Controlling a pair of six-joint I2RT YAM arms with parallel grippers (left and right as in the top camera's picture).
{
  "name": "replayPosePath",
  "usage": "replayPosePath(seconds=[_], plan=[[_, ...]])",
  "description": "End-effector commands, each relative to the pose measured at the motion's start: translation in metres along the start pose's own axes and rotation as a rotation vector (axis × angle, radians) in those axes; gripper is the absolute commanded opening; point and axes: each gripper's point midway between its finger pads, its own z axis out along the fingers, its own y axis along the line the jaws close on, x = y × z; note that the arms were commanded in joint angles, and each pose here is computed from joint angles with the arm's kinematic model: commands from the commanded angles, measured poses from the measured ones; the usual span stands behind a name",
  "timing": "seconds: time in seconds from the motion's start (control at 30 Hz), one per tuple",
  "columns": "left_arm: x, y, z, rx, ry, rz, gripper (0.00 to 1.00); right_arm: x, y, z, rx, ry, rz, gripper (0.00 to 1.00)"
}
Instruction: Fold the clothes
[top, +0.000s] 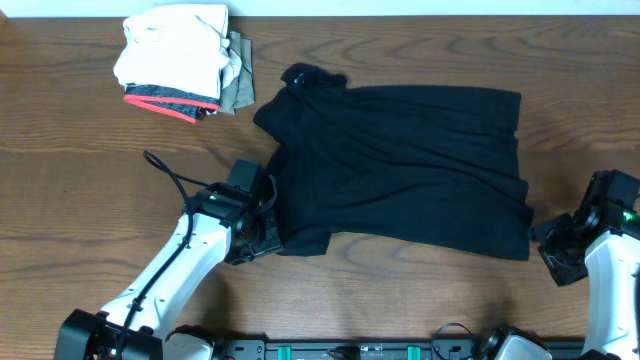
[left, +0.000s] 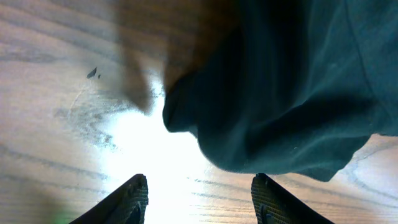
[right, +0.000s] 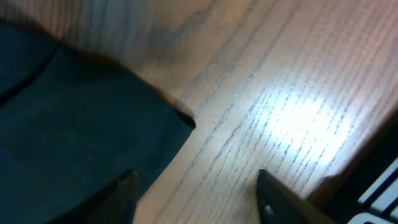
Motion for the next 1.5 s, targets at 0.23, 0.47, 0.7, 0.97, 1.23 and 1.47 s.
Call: replayPosePath(seconds=[0.23,0.47,0.7,0.97,1.23,1.47], plan=[[0.006,0.005,-0.014,-0.011,-0.006,0.033,0.8,0.007,0.014,-0.006,-0.085,0.045,-0.08,0.75],[0.0,0.002,-0.008,-0.002,-0.019,0.01,0.96,0.011,0.011,-0.006,-0.074,0.061,-0.08,0.76],[-0.025,-0.014,-0.005,0.053,-0.109,0.118,0.96,0.013,0.013,-0.006,-0.088,0.072,-0.114,0.77],[-0.032,-0.014,0.008,0.031,-0.103,0.179,0.96,0.014,0.012,-0.006,-0.087,0.074,-0.125,0.77],[-0.031,-0.008,0.03,-0.007,-0.048,0.171,0.96,0.014,0.012,-0.006,-0.086,0.074,-0.125,0.77],[-0.034,-0.022,0.031,0.062,-0.05,0.18,0.91,0.014,0.012,-0.006,-0.087,0.074,-0.133,0.77]])
